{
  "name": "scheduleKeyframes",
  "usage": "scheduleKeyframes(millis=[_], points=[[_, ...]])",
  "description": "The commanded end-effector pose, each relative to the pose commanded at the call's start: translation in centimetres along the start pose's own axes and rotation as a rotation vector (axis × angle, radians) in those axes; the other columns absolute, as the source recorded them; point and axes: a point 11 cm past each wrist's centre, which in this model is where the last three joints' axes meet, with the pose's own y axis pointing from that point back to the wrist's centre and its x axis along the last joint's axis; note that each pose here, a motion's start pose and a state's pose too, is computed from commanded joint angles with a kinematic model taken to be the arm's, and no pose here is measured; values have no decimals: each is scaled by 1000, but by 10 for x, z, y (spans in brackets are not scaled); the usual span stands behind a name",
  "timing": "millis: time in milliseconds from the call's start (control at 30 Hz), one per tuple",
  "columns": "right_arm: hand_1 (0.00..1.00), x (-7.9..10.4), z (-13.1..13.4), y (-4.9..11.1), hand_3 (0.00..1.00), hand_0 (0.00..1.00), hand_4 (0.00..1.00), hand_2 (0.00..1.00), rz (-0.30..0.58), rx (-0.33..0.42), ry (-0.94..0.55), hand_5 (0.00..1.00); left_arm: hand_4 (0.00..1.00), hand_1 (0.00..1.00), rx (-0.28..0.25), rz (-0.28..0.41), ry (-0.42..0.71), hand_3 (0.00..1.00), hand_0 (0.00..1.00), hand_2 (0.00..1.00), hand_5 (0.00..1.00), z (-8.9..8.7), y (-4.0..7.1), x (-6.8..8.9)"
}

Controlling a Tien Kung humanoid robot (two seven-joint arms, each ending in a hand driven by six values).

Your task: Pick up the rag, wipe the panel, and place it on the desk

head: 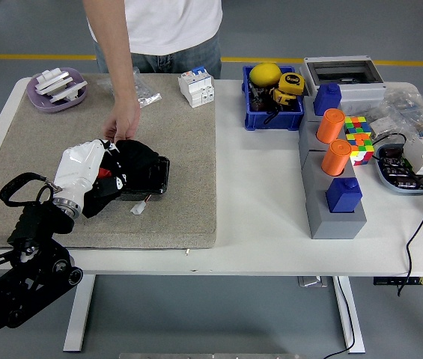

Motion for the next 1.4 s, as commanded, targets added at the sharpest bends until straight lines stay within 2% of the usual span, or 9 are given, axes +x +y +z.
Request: scheduleKeyframes(millis=[333, 367, 400, 567, 700, 1000, 1400], points=[[687, 0, 0, 0, 635, 708, 998, 693, 0, 0, 0, 537, 284, 165, -56, -31, 5, 452, 294, 459, 2, 21, 8, -10], [686, 0, 0, 0, 635, 708, 998, 693, 0, 0, 0, 538, 326, 168, -62, -35, 3, 459, 296, 464, 2, 23, 9, -11], [686, 0, 0, 0, 635, 708, 998, 693, 0, 0, 0, 538, 326, 168, -67, -38, 1, 459, 296, 464, 2, 25, 9, -12], [686, -1, -1, 0, 635, 708, 998, 692, -1, 1, 0, 536, 315, 169, -71, -41, 2, 458, 296, 463, 2, 27, 9, -13], [686, -1, -1, 0, 635, 708, 998, 692, -1, 1, 0, 536, 315, 169, -49, -32, -2, 458, 296, 463, 2, 18, 6, -11], [686, -1, -1, 0, 635, 708, 998, 692, -2, 3, -2, 536, 324, 171, 38, 21, -20, 458, 297, 464, 2, -14, -6, 7], [685, 0, -1, 0, 635, 707, 998, 693, -1, 3, -5, 537, 319, 173, 131, 68, -56, 458, 298, 463, 2, -57, -10, 25]])
